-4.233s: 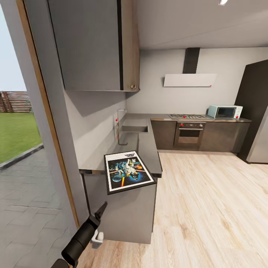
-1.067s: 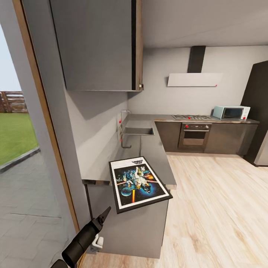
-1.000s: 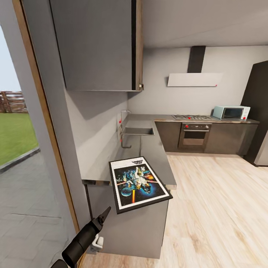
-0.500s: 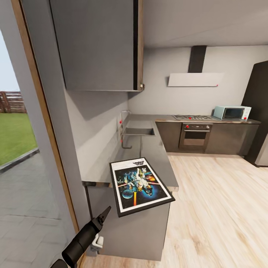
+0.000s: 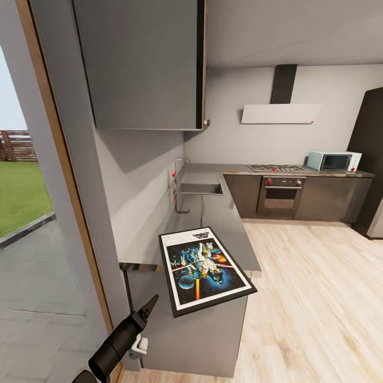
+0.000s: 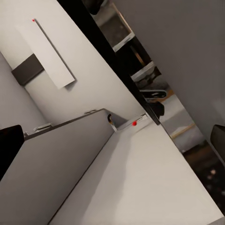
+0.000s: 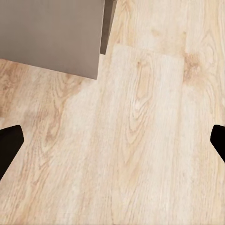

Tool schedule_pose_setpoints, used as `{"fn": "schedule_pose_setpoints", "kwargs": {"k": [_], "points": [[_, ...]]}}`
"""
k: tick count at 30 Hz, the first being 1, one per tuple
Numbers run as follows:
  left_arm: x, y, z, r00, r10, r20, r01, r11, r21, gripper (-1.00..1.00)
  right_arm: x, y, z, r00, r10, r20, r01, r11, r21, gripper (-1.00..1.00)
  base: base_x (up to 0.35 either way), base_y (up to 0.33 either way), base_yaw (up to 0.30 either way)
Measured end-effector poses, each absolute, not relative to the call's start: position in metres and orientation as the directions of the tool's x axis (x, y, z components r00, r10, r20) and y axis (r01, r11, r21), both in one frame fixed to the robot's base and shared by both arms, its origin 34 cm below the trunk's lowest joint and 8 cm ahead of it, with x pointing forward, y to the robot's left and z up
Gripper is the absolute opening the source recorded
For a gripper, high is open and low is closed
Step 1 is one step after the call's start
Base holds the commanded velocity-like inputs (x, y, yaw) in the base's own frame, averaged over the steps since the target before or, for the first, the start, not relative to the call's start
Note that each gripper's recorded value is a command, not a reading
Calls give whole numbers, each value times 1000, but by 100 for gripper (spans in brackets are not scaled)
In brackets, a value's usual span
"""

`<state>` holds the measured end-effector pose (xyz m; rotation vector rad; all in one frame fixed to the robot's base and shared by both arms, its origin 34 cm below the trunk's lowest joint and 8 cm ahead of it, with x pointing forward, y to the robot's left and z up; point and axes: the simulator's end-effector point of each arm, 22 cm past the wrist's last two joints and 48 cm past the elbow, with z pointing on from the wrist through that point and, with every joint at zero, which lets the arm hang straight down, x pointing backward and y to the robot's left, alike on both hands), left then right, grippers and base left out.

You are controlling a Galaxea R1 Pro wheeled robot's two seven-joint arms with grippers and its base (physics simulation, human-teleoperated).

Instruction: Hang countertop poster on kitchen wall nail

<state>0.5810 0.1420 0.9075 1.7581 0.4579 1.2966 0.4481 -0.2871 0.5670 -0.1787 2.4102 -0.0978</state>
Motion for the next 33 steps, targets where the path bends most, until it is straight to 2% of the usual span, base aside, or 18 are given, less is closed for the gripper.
{"fn": "schedule_pose_setpoints", "kwargs": {"k": [20,33], "points": [[581,141,906,389,720,575,-196,-545,815,100,448,-287,567,-740,-156,-654,-102,988,-119,100,0,0,-100],[581,141,907,388,720,575,-197,-545,815,100,448,-287,567,-740,-156,-654,-102,988,-119,100,0,0,-36]]}}
